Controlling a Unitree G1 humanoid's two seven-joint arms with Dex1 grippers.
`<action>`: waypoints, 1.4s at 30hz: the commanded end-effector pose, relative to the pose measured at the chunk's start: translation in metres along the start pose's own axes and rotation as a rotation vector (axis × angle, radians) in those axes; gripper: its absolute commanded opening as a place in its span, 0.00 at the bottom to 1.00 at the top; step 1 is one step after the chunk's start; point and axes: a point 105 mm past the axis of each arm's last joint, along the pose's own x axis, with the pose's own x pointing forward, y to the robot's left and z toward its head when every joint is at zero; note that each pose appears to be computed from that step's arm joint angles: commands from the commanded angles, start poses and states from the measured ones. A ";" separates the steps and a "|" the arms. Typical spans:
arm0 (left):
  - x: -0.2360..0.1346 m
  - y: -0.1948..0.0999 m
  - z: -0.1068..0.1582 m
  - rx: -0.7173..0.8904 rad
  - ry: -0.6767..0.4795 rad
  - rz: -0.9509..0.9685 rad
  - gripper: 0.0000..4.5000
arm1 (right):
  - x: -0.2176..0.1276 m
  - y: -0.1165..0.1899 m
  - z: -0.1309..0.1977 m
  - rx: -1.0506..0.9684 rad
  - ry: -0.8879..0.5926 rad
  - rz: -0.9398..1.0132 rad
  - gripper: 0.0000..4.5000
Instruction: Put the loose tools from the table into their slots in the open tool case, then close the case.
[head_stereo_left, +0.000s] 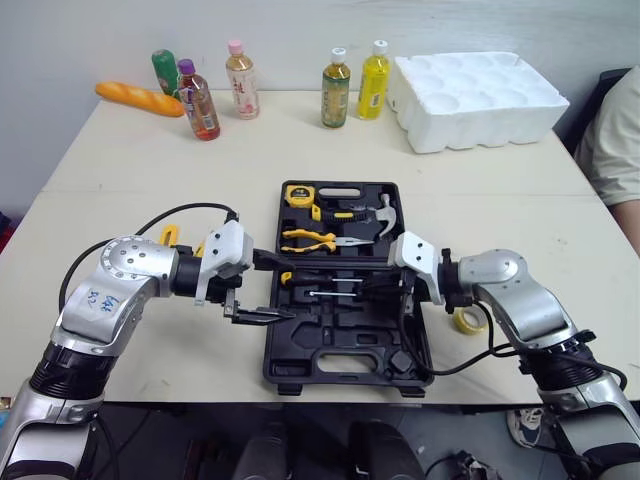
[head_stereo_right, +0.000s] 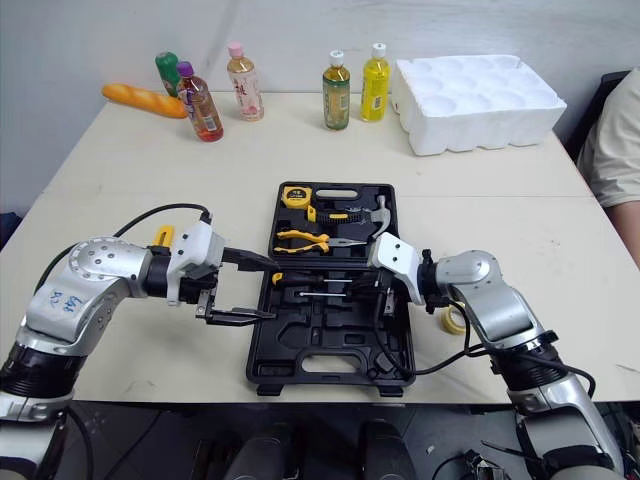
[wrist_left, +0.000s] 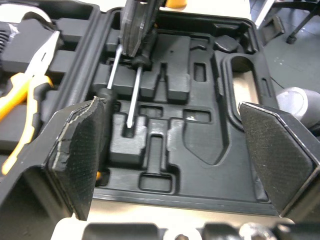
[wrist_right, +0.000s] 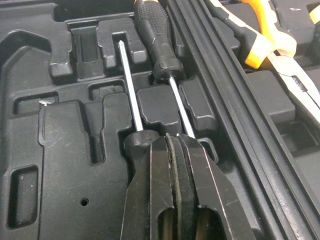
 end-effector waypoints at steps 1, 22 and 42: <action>-0.001 0.001 0.008 0.045 -0.011 0.001 1.00 | 0.018 0.018 -0.018 0.082 0.005 0.051 0.01; 0.002 0.000 0.009 0.046 -0.023 -0.003 1.00 | 0.003 0.008 0.015 0.111 -0.157 0.054 0.01; 0.008 -0.003 0.009 0.045 -0.040 -0.013 1.00 | 0.017 0.030 -0.028 0.217 0.041 0.005 0.01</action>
